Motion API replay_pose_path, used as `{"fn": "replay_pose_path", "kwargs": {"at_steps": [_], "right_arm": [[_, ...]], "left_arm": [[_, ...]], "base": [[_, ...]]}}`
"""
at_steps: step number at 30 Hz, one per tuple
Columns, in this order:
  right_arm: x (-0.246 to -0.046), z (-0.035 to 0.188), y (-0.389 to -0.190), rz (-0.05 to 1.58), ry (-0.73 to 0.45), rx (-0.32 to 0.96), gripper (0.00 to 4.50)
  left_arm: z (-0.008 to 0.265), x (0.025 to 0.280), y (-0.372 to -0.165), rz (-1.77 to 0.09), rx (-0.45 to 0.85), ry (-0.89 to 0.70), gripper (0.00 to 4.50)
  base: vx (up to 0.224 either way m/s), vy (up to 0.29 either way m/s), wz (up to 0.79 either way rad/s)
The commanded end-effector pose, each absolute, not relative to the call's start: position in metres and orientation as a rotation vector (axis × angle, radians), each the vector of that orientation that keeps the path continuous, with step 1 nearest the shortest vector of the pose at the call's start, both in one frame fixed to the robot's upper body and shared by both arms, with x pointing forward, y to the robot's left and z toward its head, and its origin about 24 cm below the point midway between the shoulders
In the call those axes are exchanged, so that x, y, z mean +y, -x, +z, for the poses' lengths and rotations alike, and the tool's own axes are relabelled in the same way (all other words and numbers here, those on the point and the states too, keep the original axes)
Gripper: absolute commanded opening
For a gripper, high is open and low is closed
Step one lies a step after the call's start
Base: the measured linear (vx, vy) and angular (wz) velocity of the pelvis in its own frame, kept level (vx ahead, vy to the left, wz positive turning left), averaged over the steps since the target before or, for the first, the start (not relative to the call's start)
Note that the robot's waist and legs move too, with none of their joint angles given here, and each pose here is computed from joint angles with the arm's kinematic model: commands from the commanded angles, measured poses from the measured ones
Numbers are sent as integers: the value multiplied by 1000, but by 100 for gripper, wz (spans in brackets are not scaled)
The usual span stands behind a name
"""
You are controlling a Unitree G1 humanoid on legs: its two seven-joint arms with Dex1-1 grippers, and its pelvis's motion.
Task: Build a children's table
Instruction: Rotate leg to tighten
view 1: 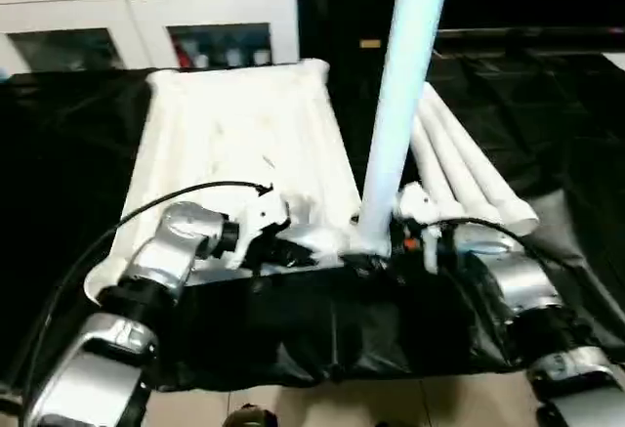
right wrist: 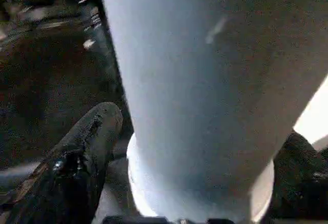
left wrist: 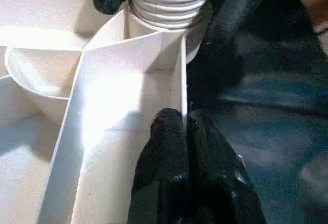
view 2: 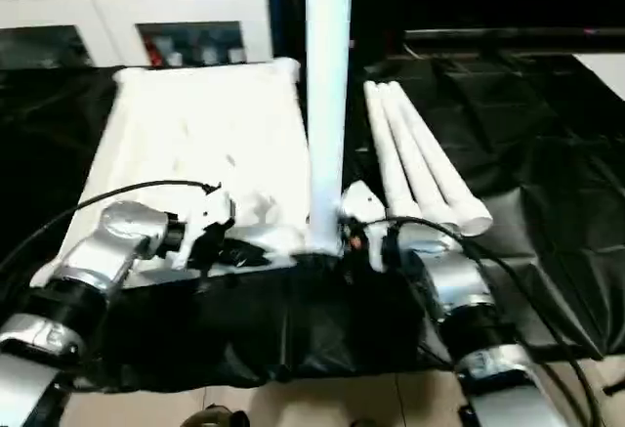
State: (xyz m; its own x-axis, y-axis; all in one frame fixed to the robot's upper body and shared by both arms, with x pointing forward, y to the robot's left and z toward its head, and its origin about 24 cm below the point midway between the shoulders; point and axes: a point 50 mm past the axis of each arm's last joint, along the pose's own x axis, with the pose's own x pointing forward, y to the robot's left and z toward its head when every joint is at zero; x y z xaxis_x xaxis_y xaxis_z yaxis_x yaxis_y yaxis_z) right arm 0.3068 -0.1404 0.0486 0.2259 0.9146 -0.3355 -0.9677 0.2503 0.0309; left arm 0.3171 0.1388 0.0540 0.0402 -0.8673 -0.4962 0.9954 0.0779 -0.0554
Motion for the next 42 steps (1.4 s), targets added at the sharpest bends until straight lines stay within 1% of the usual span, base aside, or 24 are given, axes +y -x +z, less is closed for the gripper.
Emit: {"fn": "replay_pose_path", "kwargs": {"at_steps": [1, 2, 4, 7, 9, 12, 13, 14, 16, 17, 18, 19, 20, 21, 23, 24, 26, 27, 29, 33, 39, 40, 41, 42], "right_arm": [[-136, 49, -302, 1374, 222, 328, 351], [-136, 49, -302, 1376, 223, 329, 351], [-134, 49, -302, 1384, 213, 329, 321], [-132, 48, -301, 1395, 210, 330, 312], [-131, 48, -299, 1406, 207, 333, 285], [-130, 47, -298, 1412, 197, 337, 276], [-128, 46, -298, 1390, 164, 329, 274], [-128, 46, -298, 1388, 161, 328, 274], [-124, 44, -304, 1256, 108, 300, 273], [-121, 41, -310, 1165, 88, 298, 273], [-119, 38, -314, 1089, 78, 298, 272], [-118, 37, -316, 1048, 76, 300, 272], [-115, 34, -319, 969, 70, 294, 272], [-113, 32, -320, 928, 67, 289, 272], [-111, 30, -322, 890, 62, 286, 272], [-102, 27, -324, 779, 34, 280, 272], [-95, 25, -325, 705, 14, 275, 272], [-90, 26, -325, 659, 1, 260, 272], [-88, 27, -326, 606, -6, 246, 272], [-89, 28, -328, 571, -18, 239, 272], [-92, 32, -329, 582, 11, 208, 272], [-92, 33, -330, 587, 9, 202, 307], [-97, 36, -331, 598, -1, 184, 307], [-99, 37, -332, 604, -7, 178, 328]], "left_arm": [[66, 131, -319, -1567, 424, -383, 0], [66, 131, -319, -1569, 426, -384, 0], [65, 132, -319, -1579, 433, -395, 0], [64, 133, -319, -1584, 440, -406, 0], [64, 134, -320, -1586, 446, -413, 0], [64, 135, -321, -1584, 448, -413, 0], [64, 135, -323, -1566, 438, -396, 0], [65, 135, -323, -1565, 437, -395, 0], [65, 131, -328, -1482, 409, -366, 0], [66, 128, -331, -1426, 398, -354, 0], [66, 125, -334, -1375, 393, -347, 0], [66, 124, -335, -1348, 392, -343, 0], [67, 119, -337, -1298, 372, -303, 0], [68, 116, -338, -1272, 361, -279, 0], [68, 113, -338, -1249, 352, -267, 0], [67, 105, -336, -1168, 338, -242, 0], [65, 99, -333, -1108, 333, -235, 0], [63, 92, -327, -1081, 330, -216, 0], [61, 85, -323, -1069, 326, -209, 0], [63, 80, -322, -1072, 326, -199, 0], [66, 83, -319, -1078, 330, -227, 0], [66, 83, -319, -1080, 330, -229, 0], [67, 86, -319, -1092, 327, -239, 0], [67, 87, -319, -1098, 327, -242, 0]], "base": [[0, 0, 0], [0, 0, 0], [0, 0, 0], [0, 0, 0], [0, 0, 0], [0, 0, 0], [0, 0, 0], [0, 0, 0], [0, 0, 0], [0, 0, 0], [0, 0, 0], [0, 0, 0], [0, 0, 0], [0, 0, 0], [0, 0, 0], [0, 0, 0], [0, 0, 0], [0, 0, 0], [0, 0, 0], [0, 0, 0], [0, 0, 0], [0, 0, 0], [0, 0, 0], [0, 0, 0]]}}
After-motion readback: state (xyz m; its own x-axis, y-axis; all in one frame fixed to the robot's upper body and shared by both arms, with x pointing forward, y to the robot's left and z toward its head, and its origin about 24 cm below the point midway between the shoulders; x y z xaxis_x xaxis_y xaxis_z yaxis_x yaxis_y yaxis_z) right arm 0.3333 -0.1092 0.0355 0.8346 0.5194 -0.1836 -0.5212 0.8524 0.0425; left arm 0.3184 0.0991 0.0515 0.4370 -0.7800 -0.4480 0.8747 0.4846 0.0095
